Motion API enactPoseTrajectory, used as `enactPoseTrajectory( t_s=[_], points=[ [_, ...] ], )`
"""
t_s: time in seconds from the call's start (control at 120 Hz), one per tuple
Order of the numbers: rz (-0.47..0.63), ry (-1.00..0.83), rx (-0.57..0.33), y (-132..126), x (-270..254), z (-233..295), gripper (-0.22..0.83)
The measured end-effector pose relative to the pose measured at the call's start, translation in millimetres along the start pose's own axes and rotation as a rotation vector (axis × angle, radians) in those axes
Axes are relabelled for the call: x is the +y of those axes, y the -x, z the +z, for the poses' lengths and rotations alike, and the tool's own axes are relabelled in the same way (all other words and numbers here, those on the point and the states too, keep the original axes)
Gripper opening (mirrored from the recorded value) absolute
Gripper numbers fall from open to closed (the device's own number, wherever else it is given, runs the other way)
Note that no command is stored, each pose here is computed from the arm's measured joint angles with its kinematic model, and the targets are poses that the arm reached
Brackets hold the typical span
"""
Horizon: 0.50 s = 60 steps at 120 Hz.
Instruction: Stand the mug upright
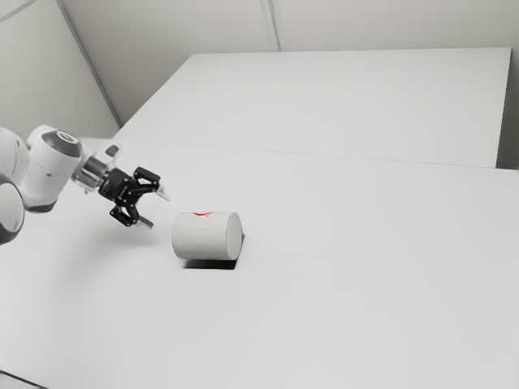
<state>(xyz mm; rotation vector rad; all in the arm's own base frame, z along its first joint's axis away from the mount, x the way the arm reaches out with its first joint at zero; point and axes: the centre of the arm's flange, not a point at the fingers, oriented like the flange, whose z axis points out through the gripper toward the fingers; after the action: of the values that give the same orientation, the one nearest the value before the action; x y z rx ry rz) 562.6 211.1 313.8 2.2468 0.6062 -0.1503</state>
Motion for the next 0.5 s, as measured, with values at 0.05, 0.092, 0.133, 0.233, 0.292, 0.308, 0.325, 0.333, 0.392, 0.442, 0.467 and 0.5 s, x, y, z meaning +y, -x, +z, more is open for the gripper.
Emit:
enactPoseTrajectory(
  t_s=[0.05,0.092,0.133,0.233,0.292,0.308,0.325,0.333,0.392,0.442,0.467,0.5],
  points=[
    [-0.021,0.044,-0.011,4,-6,12,0.62],
    [-0.028,0.071,-0.018,5,-6,18,0.61],
    [-0.033,0.097,-0.024,7,-5,23,0.61],
    [-0.044,0.152,-0.044,10,1,33,0.61],
    [-0.053,0.180,-0.060,12,5,41,0.62],
    [-0.056,0.190,-0.065,13,6,45,0.62],
    [-0.060,0.199,-0.070,14,7,48,0.61],
    [-0.061,0.203,-0.071,14,7,49,0.61],
    [-0.068,0.233,-0.083,16,12,57,0.61],
    [-0.081,0.259,-0.091,17,13,64,0.61],
    [-0.087,0.270,-0.094,17,13,68,0.61],
    [-0.094,0.284,-0.096,18,13,70,0.61]
  ],
)
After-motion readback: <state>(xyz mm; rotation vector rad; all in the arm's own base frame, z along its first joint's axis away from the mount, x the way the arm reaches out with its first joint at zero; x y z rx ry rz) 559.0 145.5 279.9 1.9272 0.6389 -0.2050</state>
